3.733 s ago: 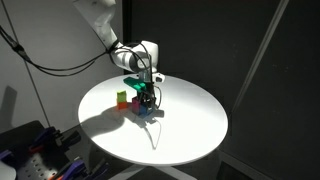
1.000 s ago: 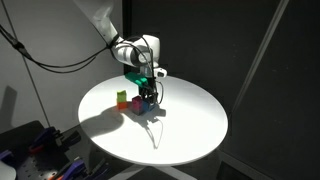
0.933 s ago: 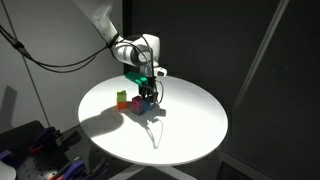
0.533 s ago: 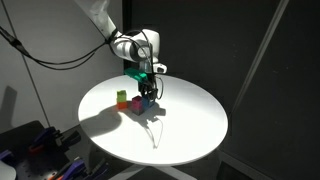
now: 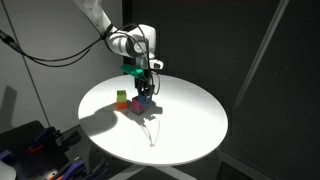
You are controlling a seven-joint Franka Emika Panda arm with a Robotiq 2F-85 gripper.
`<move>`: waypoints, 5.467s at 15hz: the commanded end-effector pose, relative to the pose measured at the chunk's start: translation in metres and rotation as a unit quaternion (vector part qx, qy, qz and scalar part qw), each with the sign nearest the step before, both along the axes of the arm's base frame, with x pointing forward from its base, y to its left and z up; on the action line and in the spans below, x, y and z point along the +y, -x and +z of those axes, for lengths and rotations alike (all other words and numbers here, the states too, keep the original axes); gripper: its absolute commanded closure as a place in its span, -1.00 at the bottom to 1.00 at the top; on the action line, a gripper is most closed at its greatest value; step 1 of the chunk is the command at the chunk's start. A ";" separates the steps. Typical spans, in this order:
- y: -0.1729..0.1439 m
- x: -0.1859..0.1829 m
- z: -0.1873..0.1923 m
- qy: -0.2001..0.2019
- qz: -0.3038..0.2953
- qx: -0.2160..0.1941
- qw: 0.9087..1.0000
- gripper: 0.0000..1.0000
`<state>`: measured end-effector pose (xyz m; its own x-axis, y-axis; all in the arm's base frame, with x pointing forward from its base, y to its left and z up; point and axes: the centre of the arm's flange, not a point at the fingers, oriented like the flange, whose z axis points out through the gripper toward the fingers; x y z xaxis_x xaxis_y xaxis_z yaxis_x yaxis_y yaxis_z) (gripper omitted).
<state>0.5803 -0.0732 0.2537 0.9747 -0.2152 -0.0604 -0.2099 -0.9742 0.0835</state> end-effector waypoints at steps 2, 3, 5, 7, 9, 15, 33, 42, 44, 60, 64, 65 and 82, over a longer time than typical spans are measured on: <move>0.013 0.013 0.011 0.004 0.013 0.002 1.000 0.32; 0.013 0.015 0.011 0.003 0.015 0.003 1.000 0.32; 0.014 0.020 0.011 0.003 0.023 0.004 1.000 0.32; 0.014 0.023 0.012 0.003 0.027 0.005 1.000 0.32; 0.014 0.026 0.014 0.003 0.026 0.006 1.000 0.32; 0.018 0.032 0.029 -0.002 0.026 0.022 0.999 0.32; 0.014 0.034 0.029 -0.007 0.028 0.022 0.999 0.32; 0.010 0.039 0.051 -0.012 0.046 -0.011 0.999 0.32; 0.009 0.042 0.053 -0.014 0.058 -0.021 0.998 0.32; 0.009 0.068 0.060 -0.011 0.096 -0.016 0.995 0.32; 0.013 0.073 0.062 -0.008 0.096 0.001 0.995 0.32; 0.014 0.074 0.063 -0.009 0.097 0.004 0.995 0.32; 0.018 0.089 0.044 0.005 0.124 0.017 0.992 0.32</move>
<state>0.5654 0.0152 0.3002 0.9960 0.0162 -0.0881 0.0229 -0.9969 0.0753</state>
